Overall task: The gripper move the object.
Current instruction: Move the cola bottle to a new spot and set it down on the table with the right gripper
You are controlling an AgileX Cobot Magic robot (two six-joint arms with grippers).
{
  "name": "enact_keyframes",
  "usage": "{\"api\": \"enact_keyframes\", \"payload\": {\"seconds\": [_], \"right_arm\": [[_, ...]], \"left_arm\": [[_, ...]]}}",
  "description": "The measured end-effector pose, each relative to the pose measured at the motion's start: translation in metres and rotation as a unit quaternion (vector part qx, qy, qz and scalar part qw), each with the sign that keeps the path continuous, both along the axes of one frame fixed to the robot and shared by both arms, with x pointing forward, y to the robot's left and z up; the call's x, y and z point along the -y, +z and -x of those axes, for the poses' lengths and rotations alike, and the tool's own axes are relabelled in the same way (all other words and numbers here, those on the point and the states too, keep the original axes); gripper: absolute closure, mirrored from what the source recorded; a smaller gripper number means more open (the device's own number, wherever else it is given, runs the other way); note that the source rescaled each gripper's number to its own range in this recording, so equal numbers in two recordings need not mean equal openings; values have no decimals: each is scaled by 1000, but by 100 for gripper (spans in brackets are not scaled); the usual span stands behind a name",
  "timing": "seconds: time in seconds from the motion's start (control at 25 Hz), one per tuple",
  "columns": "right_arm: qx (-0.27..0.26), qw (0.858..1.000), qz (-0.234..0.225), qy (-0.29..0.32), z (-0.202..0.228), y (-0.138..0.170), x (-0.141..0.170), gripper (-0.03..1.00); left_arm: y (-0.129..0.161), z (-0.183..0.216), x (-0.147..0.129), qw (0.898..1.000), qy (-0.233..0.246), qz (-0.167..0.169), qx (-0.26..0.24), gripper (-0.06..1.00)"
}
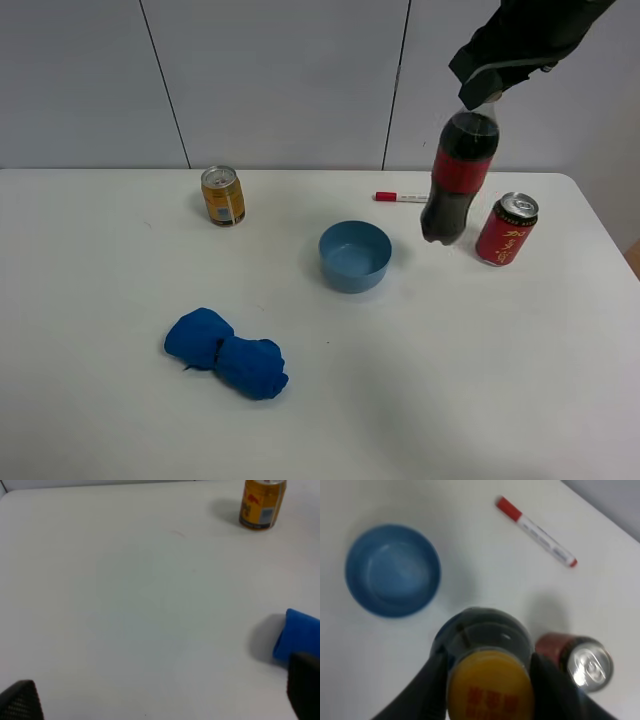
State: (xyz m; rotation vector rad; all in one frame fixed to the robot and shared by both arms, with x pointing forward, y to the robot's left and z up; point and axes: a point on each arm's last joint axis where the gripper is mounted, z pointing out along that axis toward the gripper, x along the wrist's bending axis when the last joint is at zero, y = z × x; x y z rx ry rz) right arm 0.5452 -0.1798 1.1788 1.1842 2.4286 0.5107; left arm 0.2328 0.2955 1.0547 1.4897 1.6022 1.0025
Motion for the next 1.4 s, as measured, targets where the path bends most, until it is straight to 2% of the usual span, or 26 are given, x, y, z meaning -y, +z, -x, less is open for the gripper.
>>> {"api": "enact_keyframes", "payload": {"seconds": [0.52, 0.96, 1.4], "right_arm": [[27, 999, -20, 3, -58, 2, -25, 97], [6, 999, -51, 11, -95, -38, -46, 97], [8, 999, -47, 16, -108, -56, -51, 97]], "left_arm": [[0, 0, 0, 1000, 0, 0, 0, -6], [0, 0, 0, 1000, 0, 0, 0, -6], [0, 0, 0, 1000, 0, 0, 0, -6]]}}
